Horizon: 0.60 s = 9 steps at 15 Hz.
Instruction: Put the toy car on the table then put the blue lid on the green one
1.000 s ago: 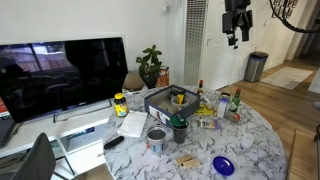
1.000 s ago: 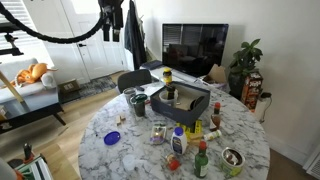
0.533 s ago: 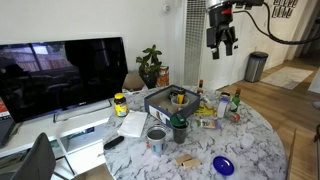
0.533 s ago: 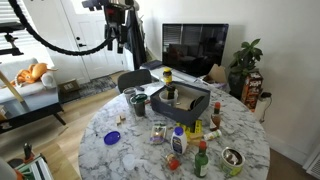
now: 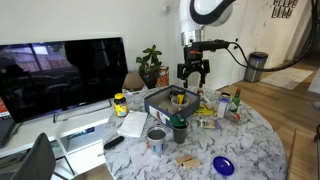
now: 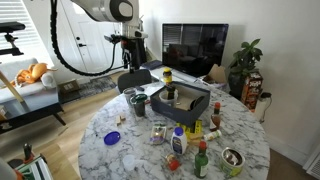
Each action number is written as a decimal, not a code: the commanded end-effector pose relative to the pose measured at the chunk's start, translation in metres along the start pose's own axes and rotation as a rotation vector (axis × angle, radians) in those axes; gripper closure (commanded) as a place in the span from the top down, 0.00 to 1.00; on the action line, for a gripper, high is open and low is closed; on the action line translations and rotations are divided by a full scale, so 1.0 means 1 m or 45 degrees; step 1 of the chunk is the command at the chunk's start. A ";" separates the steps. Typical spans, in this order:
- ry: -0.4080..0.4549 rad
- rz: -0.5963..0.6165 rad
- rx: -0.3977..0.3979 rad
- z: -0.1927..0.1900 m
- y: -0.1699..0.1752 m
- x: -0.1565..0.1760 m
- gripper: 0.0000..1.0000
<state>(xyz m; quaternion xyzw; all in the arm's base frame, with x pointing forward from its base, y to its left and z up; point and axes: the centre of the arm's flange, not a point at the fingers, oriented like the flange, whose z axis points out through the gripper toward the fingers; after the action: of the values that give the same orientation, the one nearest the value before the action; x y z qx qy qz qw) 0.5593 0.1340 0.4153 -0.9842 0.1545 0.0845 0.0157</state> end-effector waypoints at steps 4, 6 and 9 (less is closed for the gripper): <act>-0.015 0.078 -0.087 0.041 -0.021 0.011 1.00; -0.018 0.082 -0.100 0.047 -0.026 0.014 1.00; -0.030 0.074 -0.063 0.062 -0.030 0.021 1.00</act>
<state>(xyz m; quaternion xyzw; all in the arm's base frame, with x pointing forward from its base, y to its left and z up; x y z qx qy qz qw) 0.5753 0.1561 0.3684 -0.9783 0.1824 0.0965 -0.0198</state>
